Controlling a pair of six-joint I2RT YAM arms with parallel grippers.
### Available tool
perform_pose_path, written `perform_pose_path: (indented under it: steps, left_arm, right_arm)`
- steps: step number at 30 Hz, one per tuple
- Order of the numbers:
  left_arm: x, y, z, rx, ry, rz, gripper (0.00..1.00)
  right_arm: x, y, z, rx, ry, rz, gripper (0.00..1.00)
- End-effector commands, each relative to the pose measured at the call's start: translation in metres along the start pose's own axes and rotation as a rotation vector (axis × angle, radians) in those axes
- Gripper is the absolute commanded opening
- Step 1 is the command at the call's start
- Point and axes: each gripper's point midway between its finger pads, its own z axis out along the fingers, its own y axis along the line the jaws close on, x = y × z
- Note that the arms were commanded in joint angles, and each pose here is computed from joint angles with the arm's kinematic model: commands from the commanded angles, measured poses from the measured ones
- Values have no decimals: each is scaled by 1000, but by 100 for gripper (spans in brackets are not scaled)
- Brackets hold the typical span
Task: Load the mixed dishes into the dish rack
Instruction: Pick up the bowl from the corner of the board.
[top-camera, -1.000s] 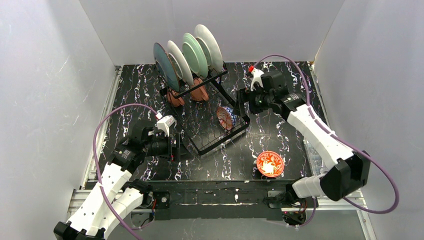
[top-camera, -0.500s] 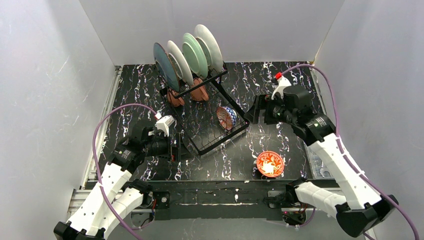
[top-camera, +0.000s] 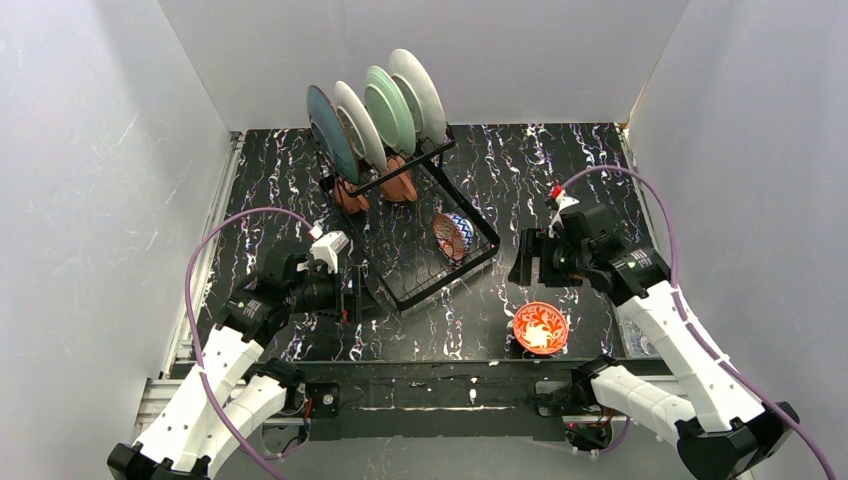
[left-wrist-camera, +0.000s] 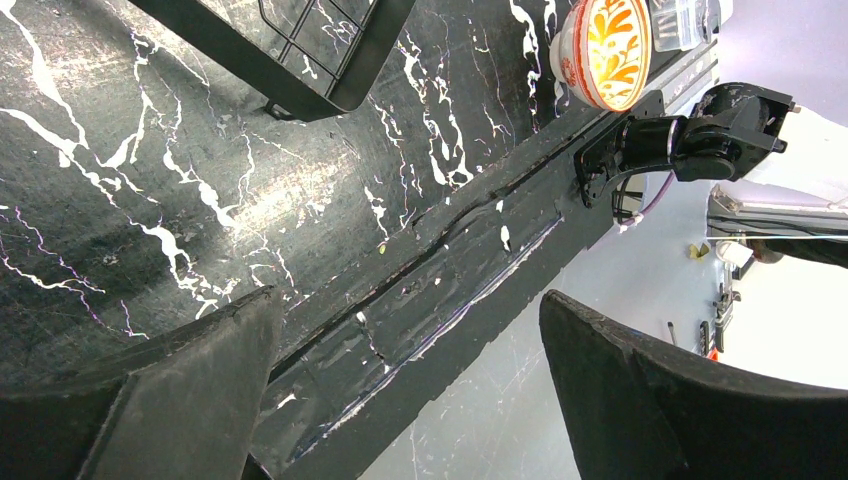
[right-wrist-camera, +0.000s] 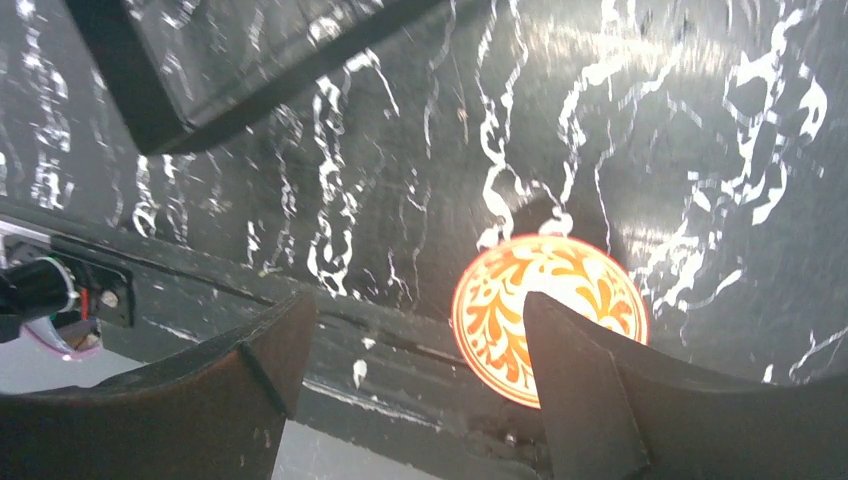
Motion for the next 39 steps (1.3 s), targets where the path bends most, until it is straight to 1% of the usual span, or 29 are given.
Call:
perform_pose_path:
  steps: [1, 5, 7, 12, 15, 21, 27, 35, 39]
  left_arm:
    - [2, 0, -1, -4, 12, 6, 99]
    - [3, 0, -1, -4, 18, 3, 99]
    - [3, 0, 0, -2, 22, 2, 99]
    - [4, 0, 0, 1, 28, 0, 99]
    - [3, -1, 0, 4, 25, 3, 99]
    - [3, -1, 0, 6, 23, 4, 99]
    - [3, -3, -1, 13, 20, 9, 99]
    - [3, -4, -2, 18, 16, 12, 99]
    - [4, -4, -2, 20, 14, 14, 99]
  right_arm:
    - [35, -18, 3, 72, 107, 39, 83]
    - [51, -26, 8, 106, 152, 46, 79]
    - [54, -35, 9, 155, 158, 39, 77]
    - [63, -37, 15, 189, 185, 28, 74]
    - [76, -34, 23, 214, 211, 4, 74]
    - [91, -23, 37, 280, 214, -80, 74]
    - [102, -19, 50, 325, 222, -123, 73]
    - [117, -18, 65, 352, 246, -144, 67]
    - [125, -20, 68, 370, 255, -154, 62]
